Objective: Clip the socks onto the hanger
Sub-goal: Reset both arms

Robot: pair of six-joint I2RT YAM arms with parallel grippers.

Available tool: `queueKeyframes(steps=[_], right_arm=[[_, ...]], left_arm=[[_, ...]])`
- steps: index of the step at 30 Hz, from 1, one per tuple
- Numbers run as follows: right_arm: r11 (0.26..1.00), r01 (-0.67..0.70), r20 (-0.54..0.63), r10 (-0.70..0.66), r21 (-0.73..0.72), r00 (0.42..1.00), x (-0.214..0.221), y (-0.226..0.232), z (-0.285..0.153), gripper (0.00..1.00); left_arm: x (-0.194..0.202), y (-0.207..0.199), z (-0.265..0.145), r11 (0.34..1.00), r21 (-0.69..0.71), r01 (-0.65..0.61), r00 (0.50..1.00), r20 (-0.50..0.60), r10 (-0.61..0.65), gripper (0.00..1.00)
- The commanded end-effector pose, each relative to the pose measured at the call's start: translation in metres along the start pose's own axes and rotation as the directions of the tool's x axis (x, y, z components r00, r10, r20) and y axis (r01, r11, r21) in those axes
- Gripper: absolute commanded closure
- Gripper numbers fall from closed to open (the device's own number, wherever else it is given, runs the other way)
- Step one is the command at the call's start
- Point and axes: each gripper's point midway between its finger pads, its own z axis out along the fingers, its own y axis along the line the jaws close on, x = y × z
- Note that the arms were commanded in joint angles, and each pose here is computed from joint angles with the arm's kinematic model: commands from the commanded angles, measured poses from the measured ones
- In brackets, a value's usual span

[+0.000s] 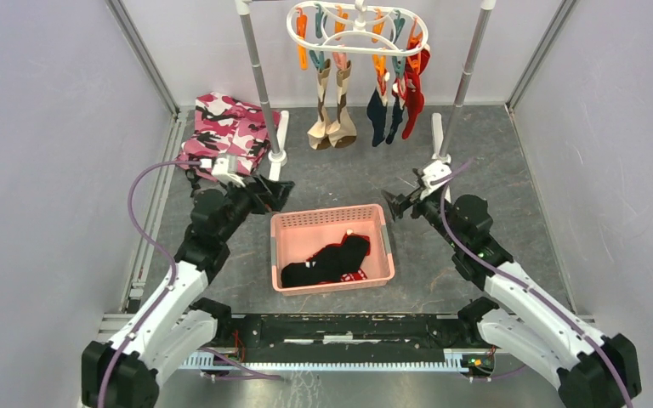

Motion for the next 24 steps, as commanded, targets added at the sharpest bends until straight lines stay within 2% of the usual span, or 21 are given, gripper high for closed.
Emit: queueKeyframes(steps=[1, 4, 9, 15, 18, 24], right_arm=[[0.917, -0.166, 0.043, 0.161, 0.364, 0.986, -0.02, -0.06, -0.024, 0.02], [0.901, -0.17, 0.086, 0.147, 0.4, 0.985, -0.031, -0.067, -0.036, 0.02], [0.914, -0.166, 0.154, 0.115, 0.371, 0.981, -0.047, -0.065, -0.043, 0.02], [0.849, -0.289, 0.197, 0.223, 0.442, 0.955, -0.065, -0.079, -0.046, 0.02], [0.829, -0.304, 0.204, 0.233, 0.47, 0.951, -0.067, -0.085, -0.048, 0.02], [0.867, -0.265, 0.208, 0.192, 0.422, 0.959, -0.078, -0.078, -0.046, 0.02]], left_arm=[[-0.034, 0.004, 0.001, 0.979, 0.11, 0.171, 0.982, 0.059, -0.179, 0.01], [-0.046, 0.004, -0.002, 0.982, 0.117, 0.147, 0.987, 0.048, -0.154, 0.0], [-0.073, -0.001, -0.013, 0.997, 0.074, 0.038, 0.998, 0.056, -0.043, 0.0], [-0.103, -0.017, -0.031, 0.996, 0.061, -0.062, 0.992, 0.115, 0.055, 0.0], [-0.109, -0.022, -0.036, 0.995, 0.067, -0.08, 0.989, 0.132, 0.071, 0.0], [-0.116, -0.031, -0.044, 0.99, 0.095, -0.108, 0.982, 0.166, 0.091, 0.0]])
